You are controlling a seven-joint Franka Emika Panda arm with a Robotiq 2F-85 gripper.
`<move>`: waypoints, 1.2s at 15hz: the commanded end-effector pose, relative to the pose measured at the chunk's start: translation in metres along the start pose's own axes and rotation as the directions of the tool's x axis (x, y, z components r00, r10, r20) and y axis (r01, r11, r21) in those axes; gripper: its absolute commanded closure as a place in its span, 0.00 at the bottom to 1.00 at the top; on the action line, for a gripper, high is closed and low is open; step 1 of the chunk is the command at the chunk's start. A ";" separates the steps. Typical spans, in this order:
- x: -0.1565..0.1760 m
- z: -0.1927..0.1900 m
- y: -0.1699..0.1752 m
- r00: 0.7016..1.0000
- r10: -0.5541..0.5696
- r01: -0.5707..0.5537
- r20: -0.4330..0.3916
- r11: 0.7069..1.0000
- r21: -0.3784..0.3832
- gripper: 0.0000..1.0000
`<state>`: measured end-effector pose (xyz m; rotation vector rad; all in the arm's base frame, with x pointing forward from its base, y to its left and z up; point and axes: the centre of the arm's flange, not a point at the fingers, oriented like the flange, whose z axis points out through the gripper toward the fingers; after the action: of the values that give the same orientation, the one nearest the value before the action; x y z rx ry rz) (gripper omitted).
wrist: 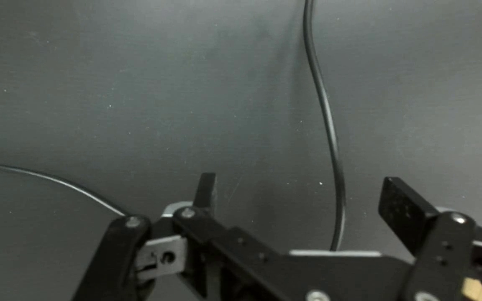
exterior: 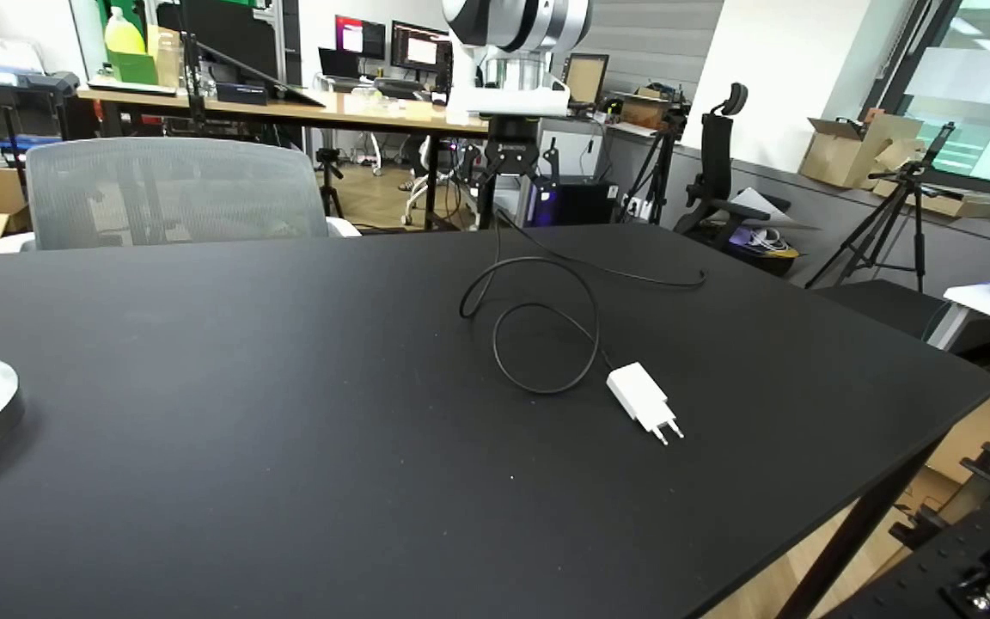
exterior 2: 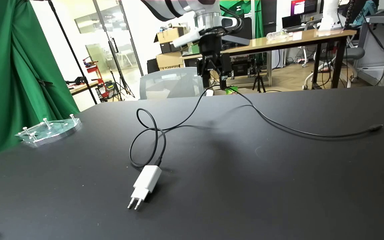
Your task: Spread the charger cable
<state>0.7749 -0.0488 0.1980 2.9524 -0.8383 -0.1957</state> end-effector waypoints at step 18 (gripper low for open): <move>-0.031 -0.029 -0.029 0.987 0.018 -0.021 -0.161 1.000 -0.019 0.98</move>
<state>0.7917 -0.0232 0.2065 2.9617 -0.7780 -0.0646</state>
